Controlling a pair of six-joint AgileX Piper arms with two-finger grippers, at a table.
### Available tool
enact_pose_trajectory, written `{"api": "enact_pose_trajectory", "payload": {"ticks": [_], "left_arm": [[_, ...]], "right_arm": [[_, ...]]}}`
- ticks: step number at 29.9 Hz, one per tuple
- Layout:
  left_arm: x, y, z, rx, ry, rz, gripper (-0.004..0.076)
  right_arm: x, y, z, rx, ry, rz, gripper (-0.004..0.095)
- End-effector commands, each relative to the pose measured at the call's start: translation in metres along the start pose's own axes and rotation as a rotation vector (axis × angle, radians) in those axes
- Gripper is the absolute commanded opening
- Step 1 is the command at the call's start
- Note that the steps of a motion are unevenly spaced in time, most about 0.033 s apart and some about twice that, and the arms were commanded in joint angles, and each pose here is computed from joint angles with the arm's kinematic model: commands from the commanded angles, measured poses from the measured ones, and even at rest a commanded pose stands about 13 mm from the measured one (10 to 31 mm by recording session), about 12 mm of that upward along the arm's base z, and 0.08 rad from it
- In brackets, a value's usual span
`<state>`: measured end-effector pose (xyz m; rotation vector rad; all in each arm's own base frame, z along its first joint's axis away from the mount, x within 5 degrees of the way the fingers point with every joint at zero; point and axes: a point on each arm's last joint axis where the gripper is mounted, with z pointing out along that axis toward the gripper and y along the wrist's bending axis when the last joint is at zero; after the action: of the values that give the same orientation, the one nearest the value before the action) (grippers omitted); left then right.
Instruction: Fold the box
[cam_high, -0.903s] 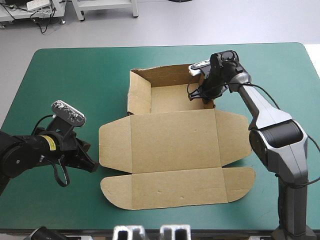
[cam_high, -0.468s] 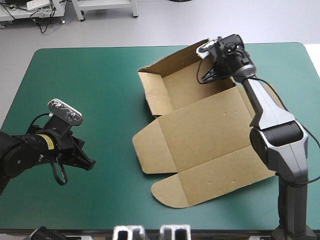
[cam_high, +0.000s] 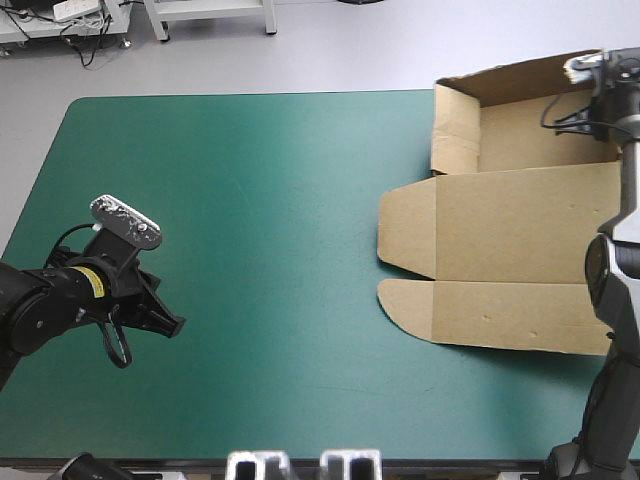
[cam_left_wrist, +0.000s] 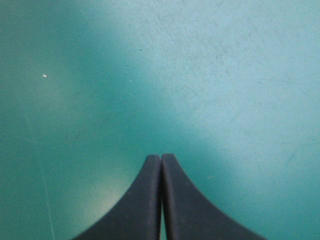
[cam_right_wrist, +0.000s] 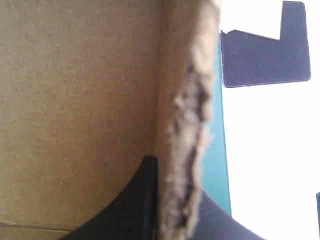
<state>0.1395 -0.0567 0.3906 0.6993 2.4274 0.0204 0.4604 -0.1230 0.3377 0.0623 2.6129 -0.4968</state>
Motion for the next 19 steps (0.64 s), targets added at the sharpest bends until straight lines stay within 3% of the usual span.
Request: {"api": "enact_pose_trajectory", "payload": {"ticks": [1,6,14,17,19], "left_arm": [[0.001,0.004,-0.009,-0.039,-0.004,0.000,-0.0010],[0.000,0.005,-0.009,-0.052,-0.013,0.003,-0.0010],[-0.001,0.005,-0.009,-0.051,-0.025,0.003,-0.0010],[-0.001,0.005,-0.009,-0.051,-0.025,0.000,-0.0010],[-0.001,0.005,-0.009,-0.051,-0.025,-0.007,-0.0010]], "right_arm": [[0.010,-0.059,-0.030,0.060,-0.077,0.112,-0.0024],[0.026,-0.095,-0.023,0.035,-0.064,0.206,-0.0024],[0.035,-0.111,-0.020,0.013,-0.055,0.244,-0.0007],[0.035,-0.111,-0.020,0.013,-0.054,0.237,0.0132],[0.035,-0.110,-0.020,0.002,-0.050,0.240,0.0330]]}}
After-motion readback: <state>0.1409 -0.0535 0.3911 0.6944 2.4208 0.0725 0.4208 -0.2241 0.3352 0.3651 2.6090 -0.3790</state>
